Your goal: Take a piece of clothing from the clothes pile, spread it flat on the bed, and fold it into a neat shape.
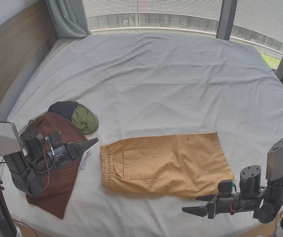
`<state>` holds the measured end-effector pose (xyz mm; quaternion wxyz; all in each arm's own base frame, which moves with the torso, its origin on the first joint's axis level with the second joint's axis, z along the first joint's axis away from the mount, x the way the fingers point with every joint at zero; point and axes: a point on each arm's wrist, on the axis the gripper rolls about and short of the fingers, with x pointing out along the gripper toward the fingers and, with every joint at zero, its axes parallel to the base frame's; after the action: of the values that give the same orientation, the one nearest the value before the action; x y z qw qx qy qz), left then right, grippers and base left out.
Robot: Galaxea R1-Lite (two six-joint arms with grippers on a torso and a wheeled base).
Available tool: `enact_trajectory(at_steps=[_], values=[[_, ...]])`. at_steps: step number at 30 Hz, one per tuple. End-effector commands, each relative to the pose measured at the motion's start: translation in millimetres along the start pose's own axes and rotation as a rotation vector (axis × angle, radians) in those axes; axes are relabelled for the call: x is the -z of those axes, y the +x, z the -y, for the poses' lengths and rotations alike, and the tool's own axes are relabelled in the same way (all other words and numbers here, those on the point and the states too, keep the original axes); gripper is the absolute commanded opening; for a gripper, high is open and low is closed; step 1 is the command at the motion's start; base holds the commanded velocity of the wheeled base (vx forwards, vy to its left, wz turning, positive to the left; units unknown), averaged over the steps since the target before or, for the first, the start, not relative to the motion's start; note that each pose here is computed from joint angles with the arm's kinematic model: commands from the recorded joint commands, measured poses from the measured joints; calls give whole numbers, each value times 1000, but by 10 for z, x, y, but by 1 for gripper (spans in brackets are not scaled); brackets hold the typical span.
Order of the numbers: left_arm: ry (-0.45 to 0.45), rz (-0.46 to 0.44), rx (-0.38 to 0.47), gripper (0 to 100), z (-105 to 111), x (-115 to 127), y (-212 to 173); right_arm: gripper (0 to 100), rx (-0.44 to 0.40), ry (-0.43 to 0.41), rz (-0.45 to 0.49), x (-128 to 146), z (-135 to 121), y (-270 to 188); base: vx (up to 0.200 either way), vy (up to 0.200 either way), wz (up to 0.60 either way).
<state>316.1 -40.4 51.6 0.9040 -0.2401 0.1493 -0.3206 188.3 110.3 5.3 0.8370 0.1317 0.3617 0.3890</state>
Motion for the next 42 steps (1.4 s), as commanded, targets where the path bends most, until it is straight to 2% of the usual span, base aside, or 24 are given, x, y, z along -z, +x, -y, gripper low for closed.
enact_trajectory(at_steps=[1, 8, 11, 16, 21, 26, 28, 32, 34, 42], values=[[0, -3, 2, 100, 11, 11, -4, 100, -20, -12, 25, -62, -18, 60, 0, 0, 0], [19, 21, 20, 100, 86, -85, -56, 100, -74, 22, 163, -382, -76, 104, 0, 0, 0], [18, 18, 34, 100, 112, -97, -78, 100, -101, 35, 171, -418, -103, 115, 0, 0, 0], [1, -3, 42, 100, 101, -59, -98, 100, -84, 47, 187, -441, -49, 79, 0, 0, 0], [-21, -33, 37, 100, 66, 27, -77, 100, -71, 37, 269, -584, -14, -91, 0, 0, 0], [-45, -53, 38, 100, 78, 85, -65, 100, -57, 46, 270, -576, 29, -120, 0, 0, 0], [-91, -70, 35, 100, 79, 129, -71, 100, -56, 50, 267, -568, 33, -116, 0, 0, 0], [-118, -94, 34, 100, 90, 197, -65, 100, -52, 55, 257, -545, 42, -112, 0, 0, 0], [-133, -132, 23, 100, 35, 325, -16, 100, -49, 60, 249, -532, 54, -98, 0, 0, 0], [-156, -192, 8, 100, -71, 533, 65, 100, -48, 62, 242, -520, 61, -84, 0, 0, 0]])
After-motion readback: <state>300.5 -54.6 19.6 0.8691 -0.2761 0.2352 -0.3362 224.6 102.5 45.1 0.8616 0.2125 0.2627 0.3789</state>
